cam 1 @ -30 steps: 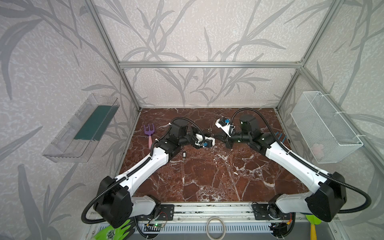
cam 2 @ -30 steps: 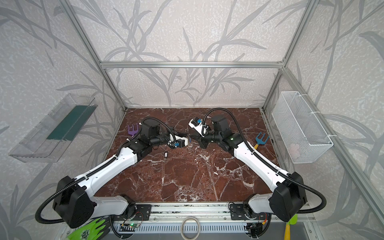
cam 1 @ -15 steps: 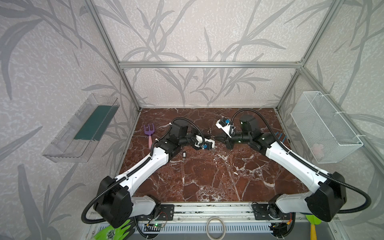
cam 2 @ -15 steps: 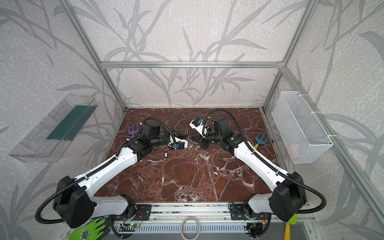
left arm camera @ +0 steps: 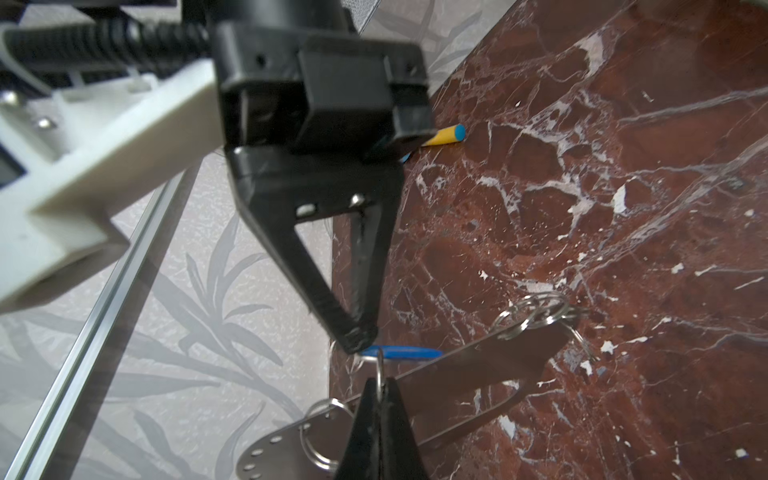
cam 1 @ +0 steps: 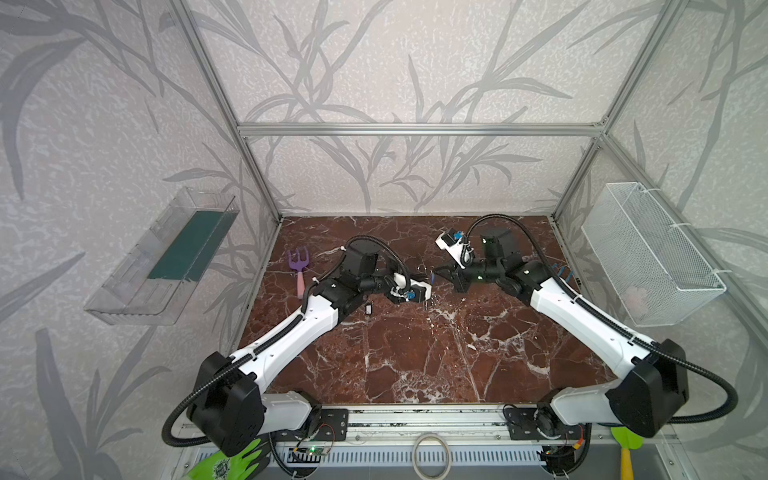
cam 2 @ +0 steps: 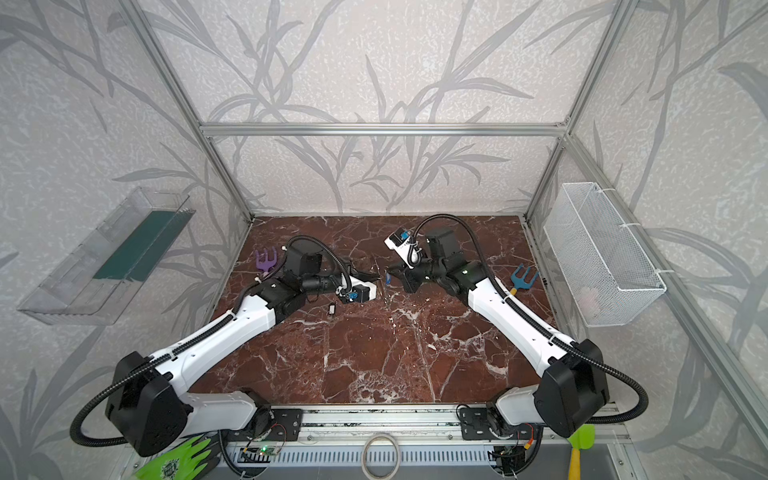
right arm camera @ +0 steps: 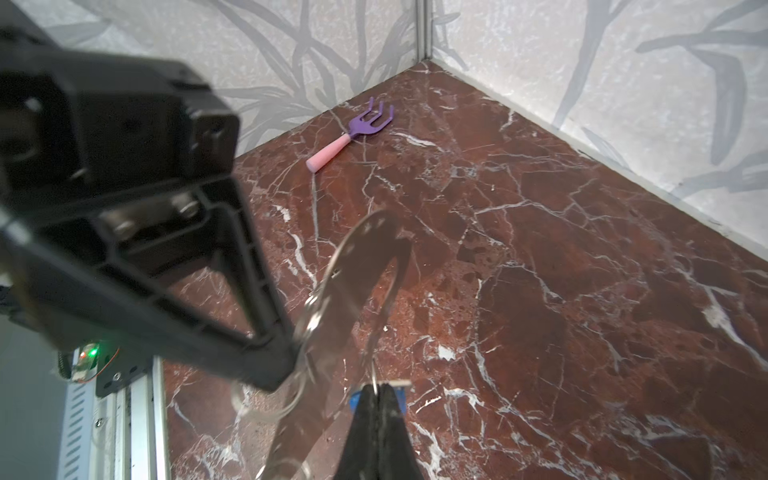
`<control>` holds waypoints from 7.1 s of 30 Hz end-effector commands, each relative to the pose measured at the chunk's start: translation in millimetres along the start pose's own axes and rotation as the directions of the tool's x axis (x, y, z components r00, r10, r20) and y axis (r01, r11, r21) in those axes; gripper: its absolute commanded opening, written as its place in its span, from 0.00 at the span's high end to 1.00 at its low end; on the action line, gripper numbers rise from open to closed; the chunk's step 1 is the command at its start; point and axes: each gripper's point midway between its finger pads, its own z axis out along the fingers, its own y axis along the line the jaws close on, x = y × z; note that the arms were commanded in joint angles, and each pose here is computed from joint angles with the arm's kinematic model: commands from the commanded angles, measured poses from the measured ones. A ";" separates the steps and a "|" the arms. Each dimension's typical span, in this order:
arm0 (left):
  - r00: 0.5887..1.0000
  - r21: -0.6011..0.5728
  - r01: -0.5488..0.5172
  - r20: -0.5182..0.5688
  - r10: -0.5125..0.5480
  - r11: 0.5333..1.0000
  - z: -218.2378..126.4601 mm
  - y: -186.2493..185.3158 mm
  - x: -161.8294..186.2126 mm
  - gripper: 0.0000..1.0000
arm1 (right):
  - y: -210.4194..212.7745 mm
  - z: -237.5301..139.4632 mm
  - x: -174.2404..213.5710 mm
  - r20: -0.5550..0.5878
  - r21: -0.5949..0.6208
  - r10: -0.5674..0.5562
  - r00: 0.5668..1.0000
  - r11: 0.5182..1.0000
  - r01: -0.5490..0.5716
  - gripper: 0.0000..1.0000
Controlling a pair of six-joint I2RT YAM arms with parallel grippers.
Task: Put the keys on the keyring
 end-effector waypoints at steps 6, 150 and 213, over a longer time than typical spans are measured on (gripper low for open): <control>0.999 -0.033 0.044 -0.021 -0.045 0.998 1.5 15.7 -2.6 1.00 | 4.5 -6.6 -14.2 0.053 -0.007 -0.044 0.998 0.999 0.044 1.00; 0.962 -0.176 0.244 0.166 -0.215 0.954 1.3 33.6 -7.8 1.00 | 11.6 2.9 -14.7 0.312 -0.133 -0.363 0.878 0.899 0.418 0.83; 0.940 -0.107 0.313 0.180 -0.291 0.944 2.7 28.9 -4.0 1.00 | 30.3 -24.2 -7.0 0.360 -0.082 -0.519 0.775 0.810 0.581 0.73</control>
